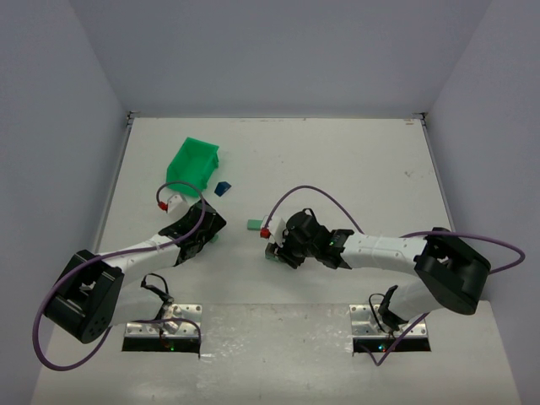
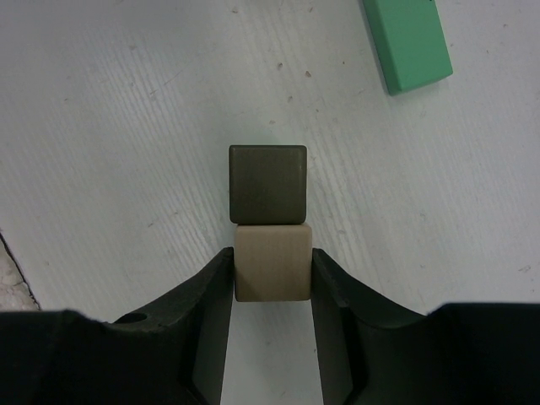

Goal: Build the wood block tower

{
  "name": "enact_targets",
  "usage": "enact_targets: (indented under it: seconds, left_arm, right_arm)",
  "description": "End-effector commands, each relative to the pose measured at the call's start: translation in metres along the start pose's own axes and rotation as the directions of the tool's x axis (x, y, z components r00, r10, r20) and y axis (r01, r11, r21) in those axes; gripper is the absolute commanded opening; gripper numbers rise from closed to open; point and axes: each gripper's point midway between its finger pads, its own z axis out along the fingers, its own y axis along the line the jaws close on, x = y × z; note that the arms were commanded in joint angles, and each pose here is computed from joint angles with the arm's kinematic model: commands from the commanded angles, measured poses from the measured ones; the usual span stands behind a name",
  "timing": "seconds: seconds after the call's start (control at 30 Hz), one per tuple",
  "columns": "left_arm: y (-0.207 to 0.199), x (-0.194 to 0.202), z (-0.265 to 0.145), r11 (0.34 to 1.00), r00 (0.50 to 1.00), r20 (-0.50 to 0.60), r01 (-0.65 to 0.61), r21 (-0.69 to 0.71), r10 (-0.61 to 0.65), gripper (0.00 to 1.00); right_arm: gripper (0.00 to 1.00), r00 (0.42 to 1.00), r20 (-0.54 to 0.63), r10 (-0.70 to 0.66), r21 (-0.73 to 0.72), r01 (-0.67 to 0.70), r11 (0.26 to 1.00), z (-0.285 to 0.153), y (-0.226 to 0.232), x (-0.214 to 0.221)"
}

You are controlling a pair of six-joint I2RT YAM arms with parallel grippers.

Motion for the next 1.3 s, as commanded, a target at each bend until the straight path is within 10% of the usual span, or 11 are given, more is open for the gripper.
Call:
enact_targets:
  seconds: [0.0,0.27,0.4,1.27]
  left_arm:
    - [-0.020,-0.013,-0.005,0.998,0.999,0.028,0.022,0.054,-0.024,1.00]
    - [-0.021,-0.013,-0.005,0.998,0.999,0.023,0.020,0.060,-0.022,1.00]
    - [-0.022,-0.012,-0.006,0.998,1.000,0.020,0.017,0.063,-0.018,1.00]
    - [-0.025,-0.013,-0.007,0.997,1.000,0.017,0.005,0.077,-0.006,1.00]
  right_arm:
    - [0.41,0.998,0.069,-0.002,0.013,0.001,1.000,0.002,-0.006,-0.025]
    - [0.69,0.998,0.069,0.011,0.038,-0.014,0.999,-0.003,-0.010,-0.025]
    - [0.98,0.998,0.062,0.033,0.064,-0.037,0.997,-0.010,-0.013,-0.023]
    - [0.99,0.985,-0.043,0.168,0.392,-0.138,0.910,-0.039,-0.060,0.017]
